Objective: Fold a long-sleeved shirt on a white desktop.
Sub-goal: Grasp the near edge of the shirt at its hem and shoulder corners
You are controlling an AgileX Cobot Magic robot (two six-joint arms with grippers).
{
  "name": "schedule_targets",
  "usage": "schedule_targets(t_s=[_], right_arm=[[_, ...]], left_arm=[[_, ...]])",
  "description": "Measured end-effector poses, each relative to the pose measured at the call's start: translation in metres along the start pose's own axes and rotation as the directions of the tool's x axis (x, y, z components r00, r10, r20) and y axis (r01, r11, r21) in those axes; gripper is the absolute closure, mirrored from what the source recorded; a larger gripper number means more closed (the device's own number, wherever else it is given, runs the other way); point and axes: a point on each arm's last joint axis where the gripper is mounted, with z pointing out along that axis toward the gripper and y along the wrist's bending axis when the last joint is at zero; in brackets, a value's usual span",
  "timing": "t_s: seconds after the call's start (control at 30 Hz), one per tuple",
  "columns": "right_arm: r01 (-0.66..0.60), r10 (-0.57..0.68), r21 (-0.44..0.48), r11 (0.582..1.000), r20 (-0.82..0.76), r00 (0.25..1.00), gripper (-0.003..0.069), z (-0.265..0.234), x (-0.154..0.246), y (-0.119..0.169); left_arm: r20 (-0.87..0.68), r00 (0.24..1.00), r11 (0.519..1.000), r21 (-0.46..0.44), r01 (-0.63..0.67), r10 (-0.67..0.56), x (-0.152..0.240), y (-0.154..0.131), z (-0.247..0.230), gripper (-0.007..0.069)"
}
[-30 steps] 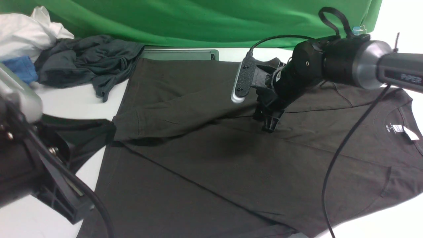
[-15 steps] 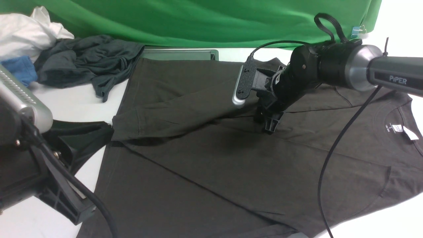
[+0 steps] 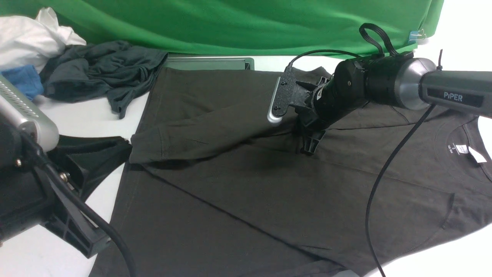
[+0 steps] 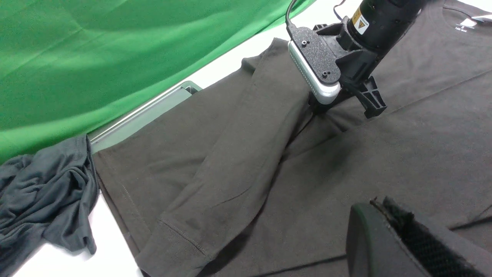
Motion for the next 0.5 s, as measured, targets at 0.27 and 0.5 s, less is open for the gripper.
schedule_targets(t_s=[0.27,0.5], right_arm=[[0.011,-0.011,-0.002,1.0,-0.006,1.0,0.064,-0.011,-0.002,-0.002],[0.019,-0.019,-0.007,1.0,-0.008,1.0,0.0641,-0.042,-0.007,-0.006]], left_arm=[[-0.007,1.0,1.0,0.004,-0.023,0.023,0.001,0.0,0.0,0.0609],[-0.009,1.0,1.0,0.004,-0.028,0.028,0.001,0.0,0.0,0.0609]])
